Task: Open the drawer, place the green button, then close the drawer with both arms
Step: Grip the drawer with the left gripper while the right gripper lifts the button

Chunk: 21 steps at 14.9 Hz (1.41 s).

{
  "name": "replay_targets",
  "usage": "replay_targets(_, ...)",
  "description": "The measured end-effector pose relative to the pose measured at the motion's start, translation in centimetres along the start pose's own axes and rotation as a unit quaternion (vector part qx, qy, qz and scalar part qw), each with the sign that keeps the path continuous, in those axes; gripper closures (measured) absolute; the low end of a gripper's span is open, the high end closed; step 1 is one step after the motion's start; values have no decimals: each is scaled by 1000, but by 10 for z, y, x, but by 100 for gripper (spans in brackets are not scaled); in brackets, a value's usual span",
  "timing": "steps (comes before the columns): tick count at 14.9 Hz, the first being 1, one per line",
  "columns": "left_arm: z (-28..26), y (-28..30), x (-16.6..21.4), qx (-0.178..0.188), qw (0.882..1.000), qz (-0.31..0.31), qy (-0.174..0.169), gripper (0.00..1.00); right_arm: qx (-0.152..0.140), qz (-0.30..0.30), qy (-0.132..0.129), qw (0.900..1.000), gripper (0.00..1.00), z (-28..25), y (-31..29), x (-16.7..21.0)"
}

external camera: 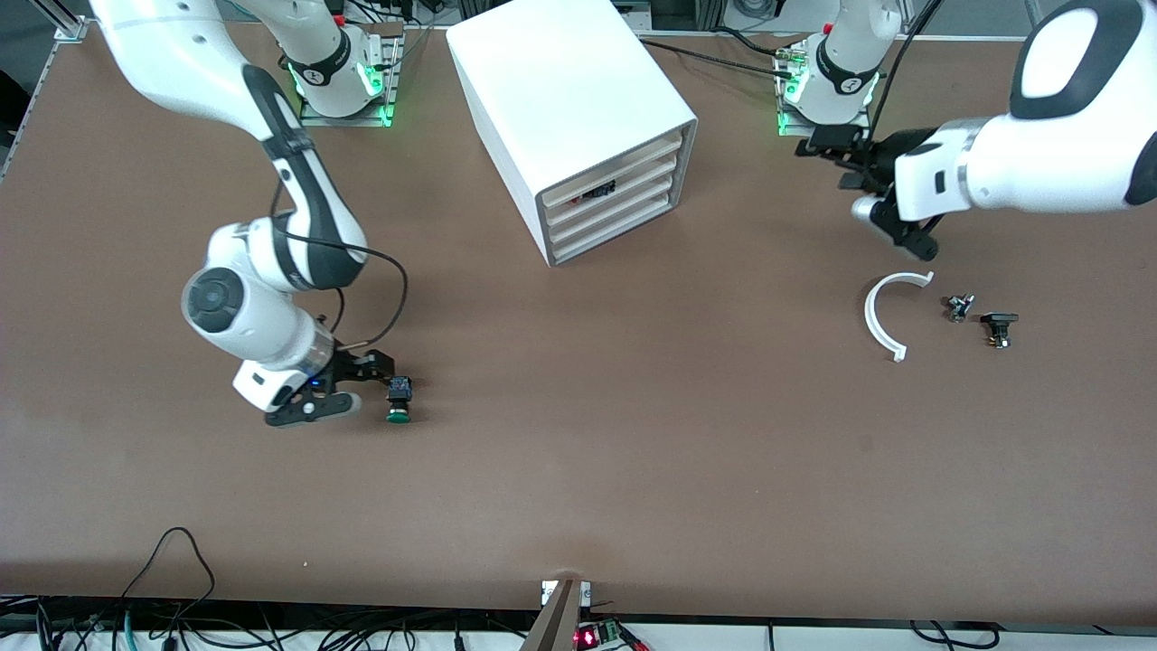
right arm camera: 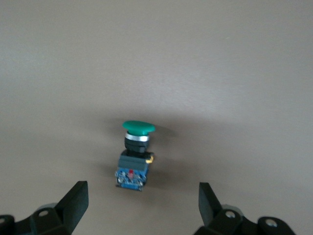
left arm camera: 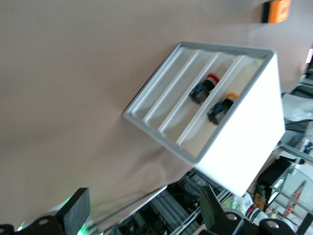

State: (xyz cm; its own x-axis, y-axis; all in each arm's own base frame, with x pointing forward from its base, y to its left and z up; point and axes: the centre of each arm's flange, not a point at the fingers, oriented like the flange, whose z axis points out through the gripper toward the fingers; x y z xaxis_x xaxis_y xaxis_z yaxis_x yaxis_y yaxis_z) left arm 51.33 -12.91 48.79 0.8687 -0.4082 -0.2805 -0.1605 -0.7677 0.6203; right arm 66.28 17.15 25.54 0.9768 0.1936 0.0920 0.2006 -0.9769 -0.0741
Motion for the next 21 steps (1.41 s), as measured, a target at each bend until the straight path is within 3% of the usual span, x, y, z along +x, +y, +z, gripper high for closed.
replay_targets(5,46,-19,33,-30,996,75,24,1,0,9,2,1000,0,49,-9,-6)
replay_targets(9,92,-45,69,-116,986,118,31,1,-1,18,-2,1000,4,62,-12,-9)
replay_targets(12,121,-71,89,-136,980,136,48,1,-1,18,-2,1000,32,62,-14,-9)
replay_targets(13,132,-76,93,-148,977,140,57,1,-1,18,-2,1000,32,62,-14,-9)
replay_targets(14,144,-82,95,-159,974,145,67,2,-1,18,-2,1000,38,62,-14,-9)
replay_targets(16,170,-91,92,-178,968,156,85,3,-1,18,-1,1000,59,62,-15,-8)
replay_targets(21,244,-102,84,-214,962,148,83,13,-1,18,0,1000,60,61,-15,-8)
